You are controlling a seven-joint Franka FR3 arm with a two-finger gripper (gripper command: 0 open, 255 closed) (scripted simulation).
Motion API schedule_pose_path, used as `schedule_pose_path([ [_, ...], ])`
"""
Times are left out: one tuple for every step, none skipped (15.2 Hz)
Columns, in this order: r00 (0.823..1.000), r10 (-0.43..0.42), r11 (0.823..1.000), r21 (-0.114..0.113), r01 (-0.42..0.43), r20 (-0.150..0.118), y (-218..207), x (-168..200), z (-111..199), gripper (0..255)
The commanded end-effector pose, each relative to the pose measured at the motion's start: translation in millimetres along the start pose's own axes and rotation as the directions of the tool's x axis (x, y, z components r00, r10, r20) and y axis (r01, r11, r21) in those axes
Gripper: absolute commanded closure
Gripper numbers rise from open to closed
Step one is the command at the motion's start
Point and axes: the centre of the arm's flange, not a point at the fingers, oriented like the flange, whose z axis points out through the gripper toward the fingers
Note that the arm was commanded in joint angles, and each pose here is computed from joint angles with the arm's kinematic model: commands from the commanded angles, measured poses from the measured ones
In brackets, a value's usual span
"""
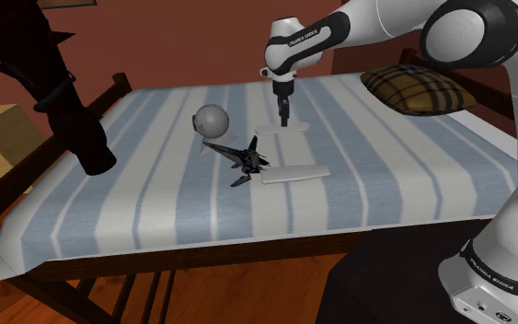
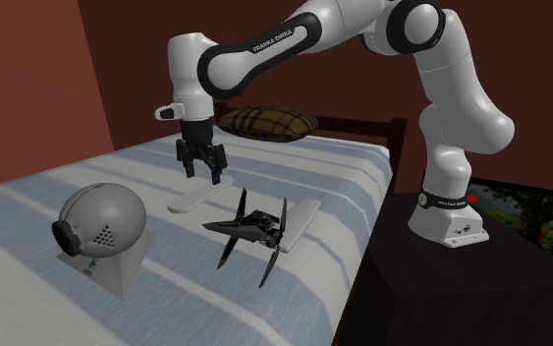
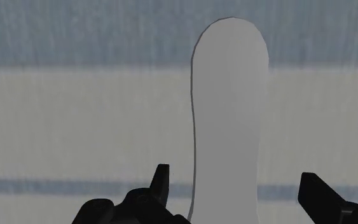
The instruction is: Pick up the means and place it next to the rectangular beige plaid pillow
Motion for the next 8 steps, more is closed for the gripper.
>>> schedule_pose_path([
  [1.0, -0.006, 1.0, 0.0, 0.006, -0.001, 0.5, 2.5, 10.4, 0],
  [1.0, -0.006, 1.0, 0.0, 0.006, -0.001, 0.5, 2.6, 15.7, 0],
  [1.0, -0.006, 1.0, 0.0, 0.006, -0.001, 0.5, 2.6, 21.0, 0],
  [1.0, -0.006, 1.0, 0.0, 0.006, -0.001, 0.5, 2.6, 26.3, 0],
  [1.0, -0.006, 1.0, 0.0, 0.006, -0.001, 0.5, 2.6, 31.5, 0],
  [1.0, -0.006, 1.0, 0.0, 0.006, -0.001, 0.5, 2.5, 34.6, 0],
  [1.0, -0.006, 1.0, 0.0, 0.006, -0.001, 0.5, 2.6, 34.6, 0],
  [1.0, -0.006, 1.0, 0.0, 0.006, -0.001, 0.5, 2.6, 34.6, 0],
])
